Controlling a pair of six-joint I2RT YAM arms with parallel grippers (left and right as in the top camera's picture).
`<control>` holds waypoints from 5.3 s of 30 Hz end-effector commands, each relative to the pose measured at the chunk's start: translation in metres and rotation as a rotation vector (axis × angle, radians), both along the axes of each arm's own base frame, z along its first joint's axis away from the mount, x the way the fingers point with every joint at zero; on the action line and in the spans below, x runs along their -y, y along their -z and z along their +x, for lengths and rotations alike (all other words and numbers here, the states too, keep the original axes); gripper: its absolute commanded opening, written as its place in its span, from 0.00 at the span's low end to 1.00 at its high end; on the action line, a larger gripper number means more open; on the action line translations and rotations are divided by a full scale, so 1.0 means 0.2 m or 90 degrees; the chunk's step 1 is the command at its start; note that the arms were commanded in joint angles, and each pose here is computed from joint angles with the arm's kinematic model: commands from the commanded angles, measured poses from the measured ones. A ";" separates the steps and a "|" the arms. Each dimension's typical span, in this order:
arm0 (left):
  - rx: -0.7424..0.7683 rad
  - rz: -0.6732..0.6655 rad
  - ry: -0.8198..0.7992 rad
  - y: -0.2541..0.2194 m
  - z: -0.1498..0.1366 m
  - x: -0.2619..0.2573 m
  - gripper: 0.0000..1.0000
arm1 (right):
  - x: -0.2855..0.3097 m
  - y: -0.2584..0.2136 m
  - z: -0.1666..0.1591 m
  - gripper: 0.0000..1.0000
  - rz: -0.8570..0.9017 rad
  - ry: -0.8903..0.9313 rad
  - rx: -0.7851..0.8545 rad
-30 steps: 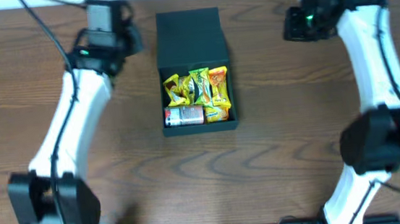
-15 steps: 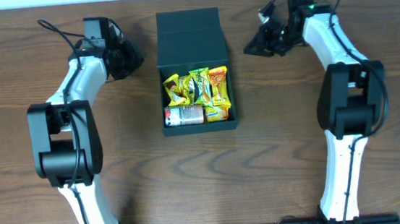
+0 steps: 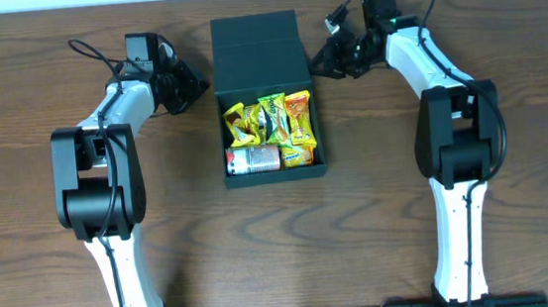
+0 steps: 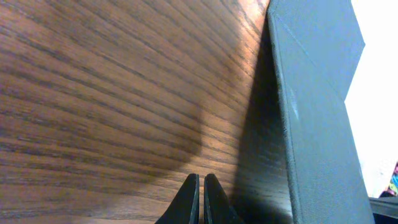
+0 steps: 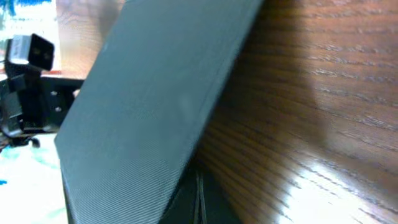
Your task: Pack container
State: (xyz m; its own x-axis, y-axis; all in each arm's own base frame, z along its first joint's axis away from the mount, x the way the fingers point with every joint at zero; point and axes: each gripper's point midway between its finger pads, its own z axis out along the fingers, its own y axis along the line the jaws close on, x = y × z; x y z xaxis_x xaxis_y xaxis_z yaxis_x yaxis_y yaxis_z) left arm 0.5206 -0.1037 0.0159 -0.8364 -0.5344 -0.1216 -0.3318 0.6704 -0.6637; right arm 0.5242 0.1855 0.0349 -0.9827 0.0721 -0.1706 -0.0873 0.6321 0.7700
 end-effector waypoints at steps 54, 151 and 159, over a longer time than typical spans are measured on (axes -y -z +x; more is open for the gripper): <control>0.301 -0.225 0.167 -0.52 0.19 0.11 0.06 | -0.19 -0.42 0.01 0.01 0.336 -0.192 0.202; 0.383 0.404 0.273 -1.82 -0.33 0.05 0.06 | 0.54 -1.56 0.32 0.02 -0.062 0.116 0.487; 0.354 0.502 0.266 -2.04 -0.86 -0.17 0.06 | 0.50 -2.02 0.00 0.01 -0.146 0.115 0.599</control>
State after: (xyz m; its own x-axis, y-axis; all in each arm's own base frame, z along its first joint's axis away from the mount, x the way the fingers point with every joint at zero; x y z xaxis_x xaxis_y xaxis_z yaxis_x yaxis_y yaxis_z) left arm 0.3623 -0.0885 0.4138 -0.6762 0.1434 -0.7226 0.2730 0.9598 -0.0651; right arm 0.5411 0.0805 0.4094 -0.4992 0.1394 -0.8552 -0.4610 0.7929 0.3984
